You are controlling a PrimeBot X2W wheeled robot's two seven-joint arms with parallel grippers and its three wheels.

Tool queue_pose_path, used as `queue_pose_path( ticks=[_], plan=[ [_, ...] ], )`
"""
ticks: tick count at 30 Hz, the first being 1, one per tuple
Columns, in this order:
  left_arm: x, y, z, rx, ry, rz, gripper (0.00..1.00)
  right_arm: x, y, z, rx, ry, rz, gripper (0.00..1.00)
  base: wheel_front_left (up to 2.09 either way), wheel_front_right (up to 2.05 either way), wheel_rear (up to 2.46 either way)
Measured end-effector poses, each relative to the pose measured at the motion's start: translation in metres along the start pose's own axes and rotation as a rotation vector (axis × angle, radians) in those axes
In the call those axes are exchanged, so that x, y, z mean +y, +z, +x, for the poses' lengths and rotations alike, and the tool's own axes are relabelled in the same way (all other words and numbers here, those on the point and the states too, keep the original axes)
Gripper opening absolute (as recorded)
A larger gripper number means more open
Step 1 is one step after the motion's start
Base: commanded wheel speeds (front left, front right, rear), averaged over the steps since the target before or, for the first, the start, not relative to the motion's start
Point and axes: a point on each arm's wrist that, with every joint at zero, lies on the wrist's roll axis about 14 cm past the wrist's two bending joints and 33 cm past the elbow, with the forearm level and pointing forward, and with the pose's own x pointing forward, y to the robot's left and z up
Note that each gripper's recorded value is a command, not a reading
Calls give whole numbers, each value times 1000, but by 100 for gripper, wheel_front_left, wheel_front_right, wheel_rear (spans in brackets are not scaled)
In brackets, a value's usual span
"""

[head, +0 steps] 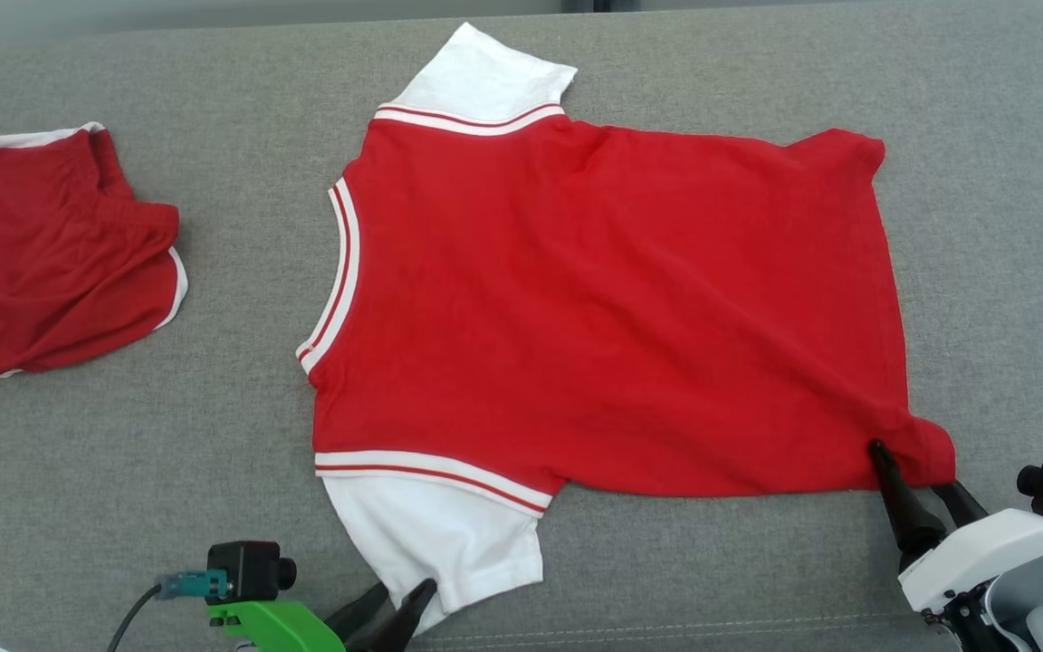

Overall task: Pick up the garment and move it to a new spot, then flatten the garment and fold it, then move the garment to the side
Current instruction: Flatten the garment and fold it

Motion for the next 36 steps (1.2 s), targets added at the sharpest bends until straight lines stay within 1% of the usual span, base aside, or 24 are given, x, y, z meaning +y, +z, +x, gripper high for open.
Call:
queue_pose_path(
  ticks=[1, 2, 3, 4, 5, 12, 17, 26, 33, 36],
  plan=[
    [0, 0, 0, 2, 1, 0, 72, 0, 0, 1, 0, 2, -1, 100, 0, 0, 0],
    [1, 0, 1, 4, 2, 0, 43, 1, 1, 3, 0, 5, -1, 89, 0, 0, 0],
    [1, 0, 1, 4, 3, 0, 26, 1, 2, 4, 0, 6, -2, 58, 0, 0, 0],
    [2, 1, 1, 4, 5, 0, 0, 2, 2, 5, -1, 10, -3, 38, 0, 0, 0],
    [2, 1, 2, 4, 6, 1, 0, 3, 3, 6, -3, 11, -4, 0, 0, 0, 0],
    [0, 6, 1, -12, -2, 4, 0, 4, 3, 6, -7, 17, 7, 0, 0, 0, 0],
    [-3, 17, -3, -56, -14, 0, 0, 7, 6, 2, -26, 28, 25, 0, 0, 0, 0],
    [-13, 30, -9, -101, -46, 24, 0, 9, 12, -8, -60, 42, 62, 0, 0, 0, 0],
    [-24, 51, -19, -175, -98, -13, 0, 18, 19, -12, -95, 71, 107, 0, 0, 0, 0],
    [-33, 66, -25, -230, -138, -59, 0, 24, 23, -14, -117, 83, 173, 0, 0, 0, 0]
  ],
)
